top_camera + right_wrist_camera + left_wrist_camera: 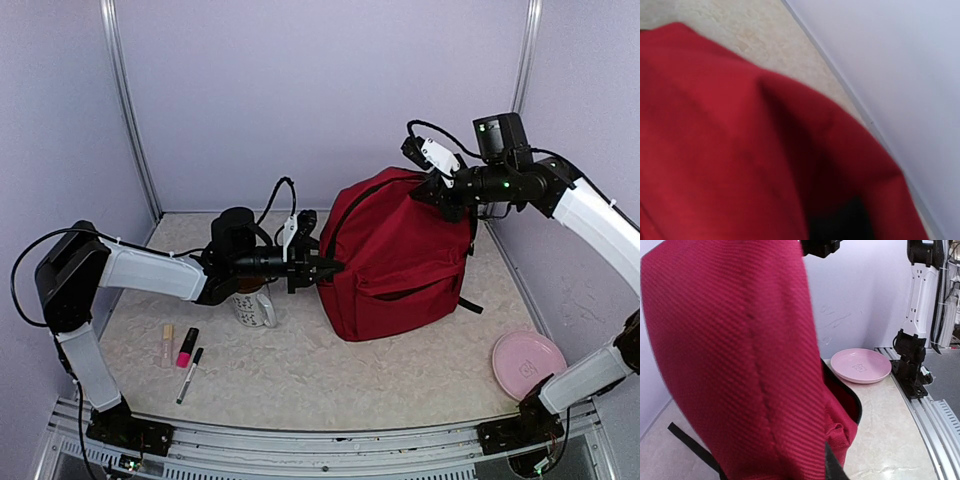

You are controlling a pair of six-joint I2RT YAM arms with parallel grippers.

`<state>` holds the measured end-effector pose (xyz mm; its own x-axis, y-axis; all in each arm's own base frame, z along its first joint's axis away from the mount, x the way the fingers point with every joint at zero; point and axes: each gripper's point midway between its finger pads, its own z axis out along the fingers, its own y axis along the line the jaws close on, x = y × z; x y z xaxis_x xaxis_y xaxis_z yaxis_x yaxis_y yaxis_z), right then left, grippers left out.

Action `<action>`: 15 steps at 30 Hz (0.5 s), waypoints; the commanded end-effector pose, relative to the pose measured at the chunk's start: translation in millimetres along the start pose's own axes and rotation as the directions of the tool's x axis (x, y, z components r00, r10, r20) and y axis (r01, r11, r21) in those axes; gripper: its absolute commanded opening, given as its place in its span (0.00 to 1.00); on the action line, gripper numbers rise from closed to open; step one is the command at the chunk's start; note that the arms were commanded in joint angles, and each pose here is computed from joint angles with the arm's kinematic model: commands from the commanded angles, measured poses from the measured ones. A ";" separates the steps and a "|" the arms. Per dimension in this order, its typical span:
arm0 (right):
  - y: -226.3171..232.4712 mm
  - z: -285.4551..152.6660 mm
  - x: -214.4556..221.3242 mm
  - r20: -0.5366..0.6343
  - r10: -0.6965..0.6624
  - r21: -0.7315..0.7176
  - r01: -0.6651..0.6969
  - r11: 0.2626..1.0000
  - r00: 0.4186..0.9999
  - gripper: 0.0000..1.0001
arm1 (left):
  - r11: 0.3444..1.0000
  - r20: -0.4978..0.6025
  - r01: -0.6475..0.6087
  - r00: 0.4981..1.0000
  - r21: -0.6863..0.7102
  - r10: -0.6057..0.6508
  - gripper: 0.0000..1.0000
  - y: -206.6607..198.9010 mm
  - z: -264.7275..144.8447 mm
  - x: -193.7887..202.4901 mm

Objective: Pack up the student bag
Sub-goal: Place the pen in the lower front pocket of the bag, then pass from the left arm to the right

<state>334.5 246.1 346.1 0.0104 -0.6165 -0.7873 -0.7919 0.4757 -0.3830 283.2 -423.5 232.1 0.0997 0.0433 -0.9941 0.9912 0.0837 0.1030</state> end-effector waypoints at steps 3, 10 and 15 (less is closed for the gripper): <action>-9.9 -12.6 -2.6 0.036 0.033 0.078 -0.035 0.996 0.999 0.00 | 0.993 0.113 0.031 0.993 -0.116 -0.018 0.71 7.5 -17.6 -66.9; -30.2 -8.3 14.6 -0.008 0.099 0.212 -0.095 0.973 0.995 0.00 | 0.854 -0.025 0.193 0.972 -0.484 -0.233 0.99 23.5 -67.5 -105.2; -36.6 -6.1 19.0 -0.012 0.140 0.253 -0.133 0.958 0.990 0.00 | 0.526 -0.034 0.240 0.888 -0.816 -0.458 0.99 48.7 -147.1 -57.2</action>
<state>351.7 226.9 347.1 -0.0485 -0.5780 -0.8146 -0.6757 0.6196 -0.3994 276.1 -346.0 389.3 -0.0604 -0.0636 -0.9962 0.8297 0.5517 -0.0855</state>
